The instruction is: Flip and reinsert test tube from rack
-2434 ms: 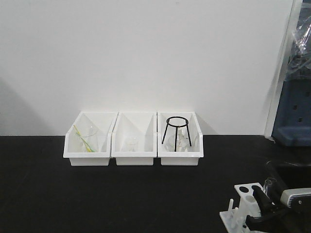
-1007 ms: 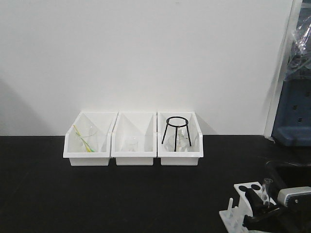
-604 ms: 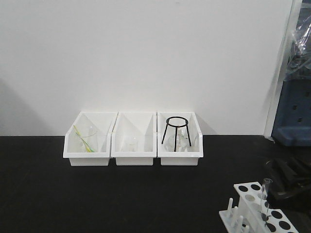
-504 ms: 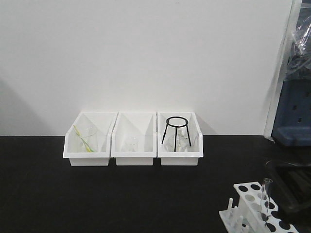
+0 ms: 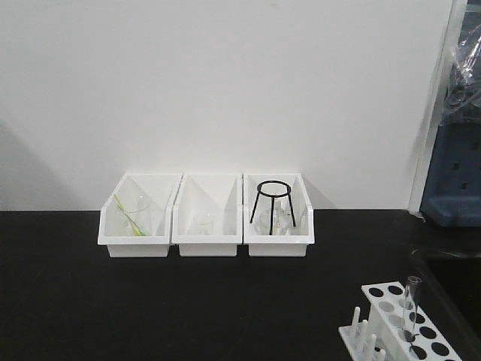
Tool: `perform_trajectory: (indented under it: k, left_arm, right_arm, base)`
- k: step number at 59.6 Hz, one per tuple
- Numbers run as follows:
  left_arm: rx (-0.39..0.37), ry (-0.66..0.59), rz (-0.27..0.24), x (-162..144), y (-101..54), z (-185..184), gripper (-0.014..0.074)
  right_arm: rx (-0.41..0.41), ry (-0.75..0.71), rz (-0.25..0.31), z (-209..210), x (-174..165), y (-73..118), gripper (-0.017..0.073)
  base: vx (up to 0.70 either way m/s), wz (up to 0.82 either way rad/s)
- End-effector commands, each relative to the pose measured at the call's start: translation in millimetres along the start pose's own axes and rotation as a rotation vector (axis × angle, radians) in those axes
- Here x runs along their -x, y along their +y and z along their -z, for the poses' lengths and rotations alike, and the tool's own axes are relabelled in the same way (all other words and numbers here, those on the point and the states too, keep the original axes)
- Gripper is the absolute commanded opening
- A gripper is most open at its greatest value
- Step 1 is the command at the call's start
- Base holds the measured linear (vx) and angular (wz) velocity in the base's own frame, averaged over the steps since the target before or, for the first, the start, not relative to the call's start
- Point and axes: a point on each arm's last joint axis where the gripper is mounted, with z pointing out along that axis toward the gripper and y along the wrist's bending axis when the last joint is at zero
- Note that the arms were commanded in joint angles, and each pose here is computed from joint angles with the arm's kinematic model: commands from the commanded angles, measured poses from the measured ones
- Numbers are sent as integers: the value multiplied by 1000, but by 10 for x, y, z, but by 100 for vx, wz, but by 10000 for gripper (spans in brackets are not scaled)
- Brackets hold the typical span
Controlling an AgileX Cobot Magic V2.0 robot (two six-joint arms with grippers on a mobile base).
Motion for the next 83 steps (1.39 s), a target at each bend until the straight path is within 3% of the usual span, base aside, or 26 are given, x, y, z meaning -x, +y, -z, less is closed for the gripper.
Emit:
perform_trajectory:
  k: [1,15,24,36,55,83]
  left_arm:
    - [-23,-95,3,79,-18,10,-6]
    - [-23,-95,3,79,-18,10,-6]
    - [-23,-95,3,79,-18,10,-6]
    - [-23,-95,3,79,-18,10,-6]
    - [-23,-95,3,79,-18,10,-6]
    - [-23,-96,3,79,-18,11,-6]
  right_arm:
    - [17,-99,8,16,163,9,-12]
    - [17,-98,8,15,163,9,-11]
    - [16,-97,46,15,162,9,-8]
    - [-1,-180,2,264,118,8,-8]
    - [-19,-306,-111,644,-690,50,-8]
    - [-28,-289,-117,672,-739,45,-8]
  base:
    - [0,0]
    - [0,0]
    - [0,0]
    - [0,0]
    - [0,0]
    - [0,0]
